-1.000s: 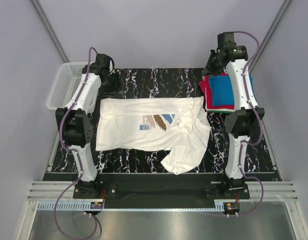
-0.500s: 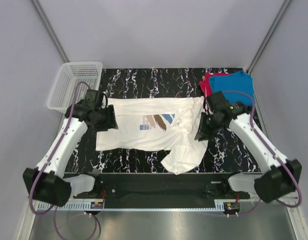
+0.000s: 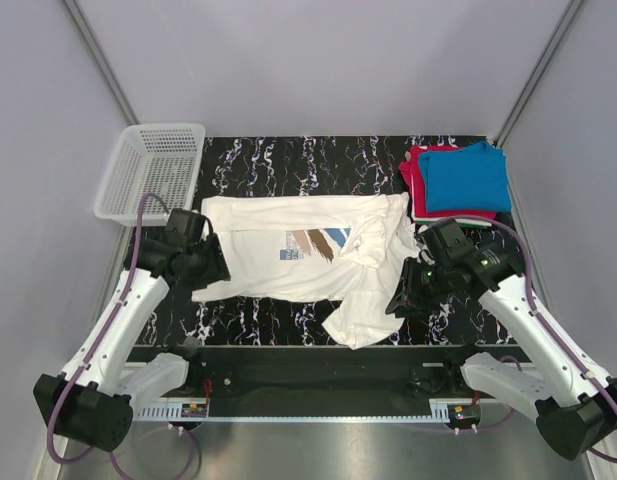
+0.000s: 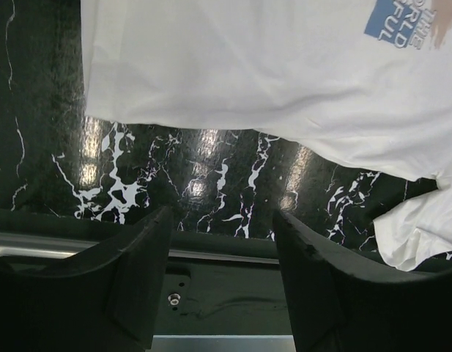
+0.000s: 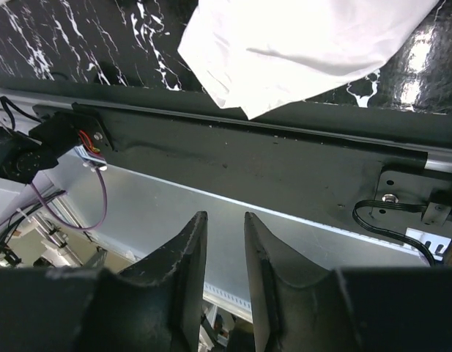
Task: Fold and stack the t-shirts
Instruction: Fold the tshirt
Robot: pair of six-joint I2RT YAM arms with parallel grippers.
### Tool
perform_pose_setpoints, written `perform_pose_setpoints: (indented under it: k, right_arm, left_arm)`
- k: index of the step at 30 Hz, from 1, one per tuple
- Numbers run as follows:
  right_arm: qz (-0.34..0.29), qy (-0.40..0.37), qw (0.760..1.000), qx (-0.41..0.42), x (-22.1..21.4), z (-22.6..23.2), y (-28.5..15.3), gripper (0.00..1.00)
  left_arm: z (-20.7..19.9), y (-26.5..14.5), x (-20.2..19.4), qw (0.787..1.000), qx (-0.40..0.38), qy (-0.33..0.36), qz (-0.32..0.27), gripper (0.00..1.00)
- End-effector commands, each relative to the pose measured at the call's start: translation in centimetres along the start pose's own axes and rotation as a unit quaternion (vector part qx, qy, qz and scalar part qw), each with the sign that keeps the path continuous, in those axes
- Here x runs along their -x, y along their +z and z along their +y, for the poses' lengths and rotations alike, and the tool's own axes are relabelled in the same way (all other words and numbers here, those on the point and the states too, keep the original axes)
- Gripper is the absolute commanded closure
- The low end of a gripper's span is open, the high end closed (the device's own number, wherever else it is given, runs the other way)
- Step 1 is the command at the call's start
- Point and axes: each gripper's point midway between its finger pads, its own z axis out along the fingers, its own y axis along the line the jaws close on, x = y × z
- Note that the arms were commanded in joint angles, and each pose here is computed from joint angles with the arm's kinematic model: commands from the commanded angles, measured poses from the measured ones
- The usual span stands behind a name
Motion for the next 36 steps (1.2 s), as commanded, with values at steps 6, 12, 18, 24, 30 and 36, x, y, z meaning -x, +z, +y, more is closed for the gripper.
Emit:
perform_pose_setpoints:
  k: [6, 12, 18, 24, 30, 36]
  right_arm:
    - [0.063, -0.003, 0.998, -0.014, -2.9, -1.5, 4.2, 0.60]
    - [0.064, -0.013, 0.998, -0.016, -3.5, -1.6, 4.6, 0.60]
    - [0.060, -0.021, 0.998, -0.021, -3.2, -1.2, 3.6, 0.59]
    - [0.072, -0.031, 0.996, -0.033, -3.5, -1.8, 3.8, 0.59]
    - [0.073, -0.037, 0.996, -0.036, -3.7, -1.8, 2.8, 0.59]
    - [0.064, -0.055, 0.995, -0.056, -2.7, -1.8, 2.6, 0.59]
  left_arm:
    - [2.5, 0.8, -3.4, 0.998, 0.025, -0.055, 0.002, 0.37]
    - [3.5, 1.1, -3.8, 0.996, 0.041, -0.076, -0.011, 0.37]
    - [3.1, 2.6, -4.2, 0.989, 0.076, -0.121, 0.037, 0.37]
    - [2.9, 4.0, -3.2, 0.982, 0.101, -0.158, 0.031, 0.37]
    - [2.1, 5.1, -2.5, 0.973, 0.072, -0.219, 0.006, 0.37]
    - [4.2, 6.2, -4.1, 0.963, 0.133, -0.234, 0.030, 0.37]
